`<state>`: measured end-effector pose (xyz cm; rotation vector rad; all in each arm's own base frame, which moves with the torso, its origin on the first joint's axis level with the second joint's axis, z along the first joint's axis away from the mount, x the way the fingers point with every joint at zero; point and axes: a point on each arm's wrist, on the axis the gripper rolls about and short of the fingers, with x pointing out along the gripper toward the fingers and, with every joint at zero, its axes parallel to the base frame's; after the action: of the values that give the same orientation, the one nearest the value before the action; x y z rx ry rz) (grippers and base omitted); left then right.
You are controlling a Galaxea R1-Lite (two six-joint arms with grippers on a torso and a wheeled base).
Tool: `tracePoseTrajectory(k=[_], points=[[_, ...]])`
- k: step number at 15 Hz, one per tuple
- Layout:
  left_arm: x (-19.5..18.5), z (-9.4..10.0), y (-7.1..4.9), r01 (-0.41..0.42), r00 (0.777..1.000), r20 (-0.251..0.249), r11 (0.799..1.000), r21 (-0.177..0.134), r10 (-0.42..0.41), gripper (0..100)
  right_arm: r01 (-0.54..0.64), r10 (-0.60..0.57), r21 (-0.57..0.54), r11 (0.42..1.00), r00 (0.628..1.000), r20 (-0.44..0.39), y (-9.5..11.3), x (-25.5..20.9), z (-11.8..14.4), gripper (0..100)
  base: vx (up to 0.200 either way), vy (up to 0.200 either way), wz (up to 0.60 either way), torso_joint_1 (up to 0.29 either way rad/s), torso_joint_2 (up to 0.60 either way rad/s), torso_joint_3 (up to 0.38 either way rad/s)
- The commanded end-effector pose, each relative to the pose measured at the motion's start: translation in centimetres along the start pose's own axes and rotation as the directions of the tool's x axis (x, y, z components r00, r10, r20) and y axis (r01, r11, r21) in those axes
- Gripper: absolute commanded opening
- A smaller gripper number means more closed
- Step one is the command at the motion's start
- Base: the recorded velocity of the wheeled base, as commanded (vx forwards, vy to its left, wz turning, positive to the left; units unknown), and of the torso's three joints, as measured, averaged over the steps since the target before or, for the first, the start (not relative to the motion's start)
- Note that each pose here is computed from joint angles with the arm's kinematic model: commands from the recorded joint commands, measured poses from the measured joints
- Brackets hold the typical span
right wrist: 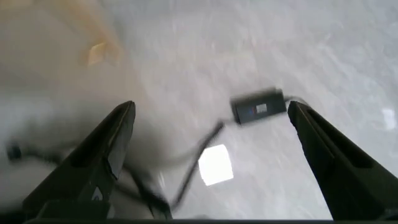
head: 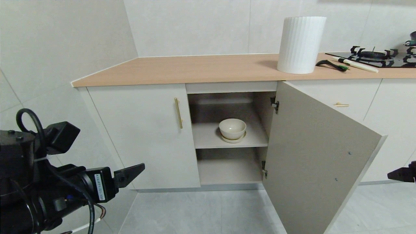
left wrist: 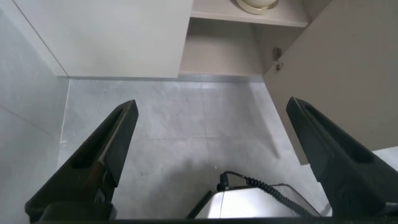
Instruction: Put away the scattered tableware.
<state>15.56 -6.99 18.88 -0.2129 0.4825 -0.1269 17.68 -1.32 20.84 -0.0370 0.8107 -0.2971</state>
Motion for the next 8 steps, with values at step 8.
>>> tracePoseTrajectory(k=[8], points=[[-0.3,0.3,-0.1,0.011,1.000,0.020,1.000,-0.011,-0.011,100,-0.170,0.179,0.207,0.964,0.984,-0.023,1.1,9.1,1.7,100,0.000,0.000,0.00,0.000,0.00,0.000]])
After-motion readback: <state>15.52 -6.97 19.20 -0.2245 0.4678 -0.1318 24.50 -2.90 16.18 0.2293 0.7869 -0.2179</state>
